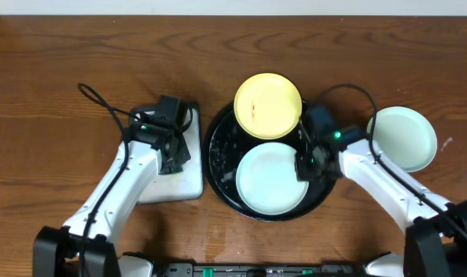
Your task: Clean dirty plates on tray and stack at the side
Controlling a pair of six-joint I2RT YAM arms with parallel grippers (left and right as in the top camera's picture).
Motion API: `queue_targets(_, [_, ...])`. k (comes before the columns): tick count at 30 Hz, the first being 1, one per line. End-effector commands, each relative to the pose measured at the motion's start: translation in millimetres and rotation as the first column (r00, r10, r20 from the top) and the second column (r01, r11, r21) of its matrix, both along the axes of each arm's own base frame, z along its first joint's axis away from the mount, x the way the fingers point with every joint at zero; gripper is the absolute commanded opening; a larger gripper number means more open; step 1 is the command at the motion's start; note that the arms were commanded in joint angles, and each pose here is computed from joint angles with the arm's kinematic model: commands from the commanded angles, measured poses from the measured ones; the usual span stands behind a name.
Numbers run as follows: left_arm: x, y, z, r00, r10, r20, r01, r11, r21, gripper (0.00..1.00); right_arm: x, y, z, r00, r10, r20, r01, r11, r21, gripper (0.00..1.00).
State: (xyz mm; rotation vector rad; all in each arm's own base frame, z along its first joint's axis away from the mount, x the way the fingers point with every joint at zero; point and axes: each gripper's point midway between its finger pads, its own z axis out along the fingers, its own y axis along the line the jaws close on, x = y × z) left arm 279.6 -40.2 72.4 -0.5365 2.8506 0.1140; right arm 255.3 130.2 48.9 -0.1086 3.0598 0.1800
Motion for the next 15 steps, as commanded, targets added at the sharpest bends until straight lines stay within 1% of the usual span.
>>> queue_targets(1, [4, -6, 10, 1.000, -0.006, 0.019, 0.007, 0.997, -0.072, 0.78, 24, 10, 34, 0.992, 0.065, 0.111, -0.066, 0.998, 0.003, 0.01])
queue_targets(4, [7, -9, 34, 0.998, -0.024, 0.064, 0.030, 0.995, -0.099, 0.80, 35, 19, 50, 0.985, 0.074, 0.157, -0.078, 0.997, 0.021, 0.01])
queue_targets(7, [4, -9, 68, 0.991, -0.031, 0.131, 0.047, 0.992, -0.115, 0.80, 46, 28, 63, 0.976, 0.080, 0.202, -0.089, 0.995, 0.040, 0.01])
queue_targets(11, [-6, -8, 109, 0.967, -0.027, 0.253, 0.064, 0.988, -0.139, 0.80, 58, 52, 82, 0.958, 0.083, 0.275, -0.112, 0.990, 0.091, 0.01])
queue_targets(15, [-23, -5, 143, 0.929, -0.018, 0.369, 0.083, 0.984, -0.160, 0.80, 64, 92, 96, 0.915, 0.133, 0.380, -0.195, 0.972, 0.129, 0.01])
